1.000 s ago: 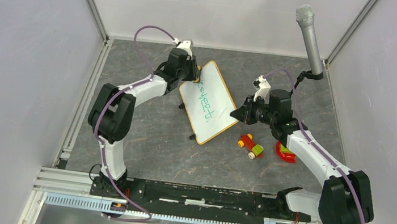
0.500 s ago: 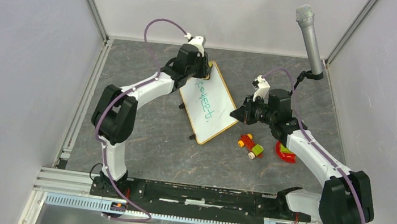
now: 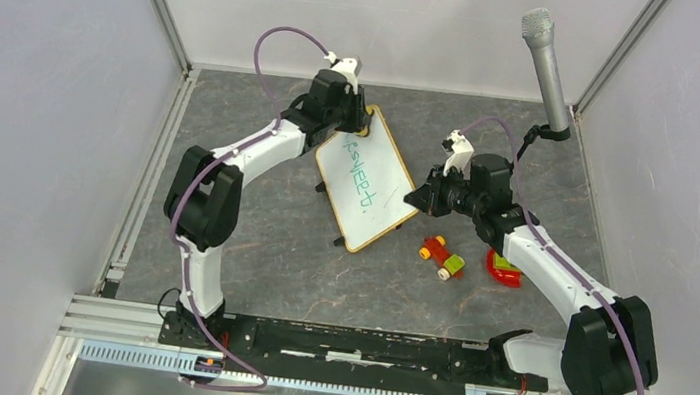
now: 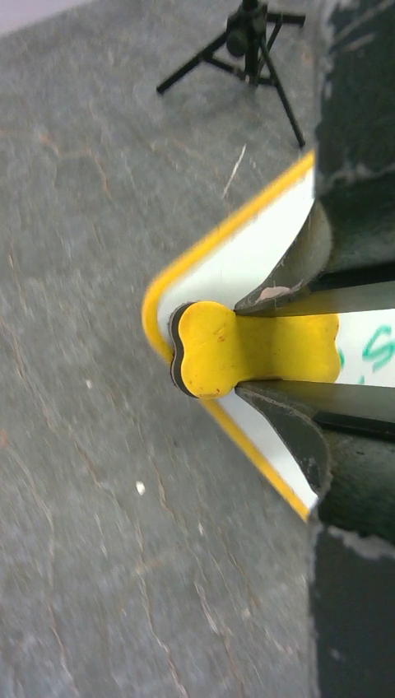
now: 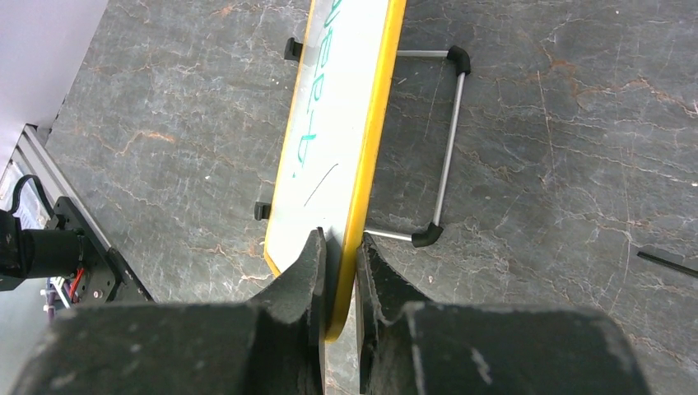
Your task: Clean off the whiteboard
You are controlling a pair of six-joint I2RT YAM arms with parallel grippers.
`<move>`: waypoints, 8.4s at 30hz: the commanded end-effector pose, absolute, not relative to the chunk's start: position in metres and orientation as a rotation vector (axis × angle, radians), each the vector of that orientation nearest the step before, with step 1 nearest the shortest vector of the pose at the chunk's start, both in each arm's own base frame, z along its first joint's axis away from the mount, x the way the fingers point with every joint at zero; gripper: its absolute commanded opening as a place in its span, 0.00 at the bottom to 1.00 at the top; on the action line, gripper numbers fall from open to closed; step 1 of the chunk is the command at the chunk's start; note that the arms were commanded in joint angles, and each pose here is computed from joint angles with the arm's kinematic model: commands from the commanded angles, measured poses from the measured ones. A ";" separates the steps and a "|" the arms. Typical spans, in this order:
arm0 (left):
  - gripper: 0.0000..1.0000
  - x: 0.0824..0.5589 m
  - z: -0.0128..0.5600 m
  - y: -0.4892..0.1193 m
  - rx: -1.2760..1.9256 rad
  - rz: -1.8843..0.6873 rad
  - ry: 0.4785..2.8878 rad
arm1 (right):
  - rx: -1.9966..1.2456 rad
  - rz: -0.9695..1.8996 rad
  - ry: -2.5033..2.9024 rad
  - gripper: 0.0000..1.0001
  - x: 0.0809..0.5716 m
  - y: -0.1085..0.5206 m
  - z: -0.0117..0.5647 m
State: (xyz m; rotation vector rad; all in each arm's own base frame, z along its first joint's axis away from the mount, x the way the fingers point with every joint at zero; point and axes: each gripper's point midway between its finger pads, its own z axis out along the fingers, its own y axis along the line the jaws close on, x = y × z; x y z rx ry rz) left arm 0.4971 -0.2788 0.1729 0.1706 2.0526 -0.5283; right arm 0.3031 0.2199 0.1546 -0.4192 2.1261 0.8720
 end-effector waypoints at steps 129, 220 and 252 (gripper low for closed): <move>0.15 0.358 0.122 -0.338 0.134 -0.807 2.036 | -0.688 0.982 2.066 0.00 0.265 0.250 0.154; 0.18 0.307 0.065 -0.204 -0.615 -0.667 1.899 | -0.713 1.027 2.049 0.00 0.256 0.258 0.155; 0.24 0.238 0.113 -0.122 -0.503 -0.487 1.908 | -0.447 1.161 1.893 0.00 0.254 0.259 0.186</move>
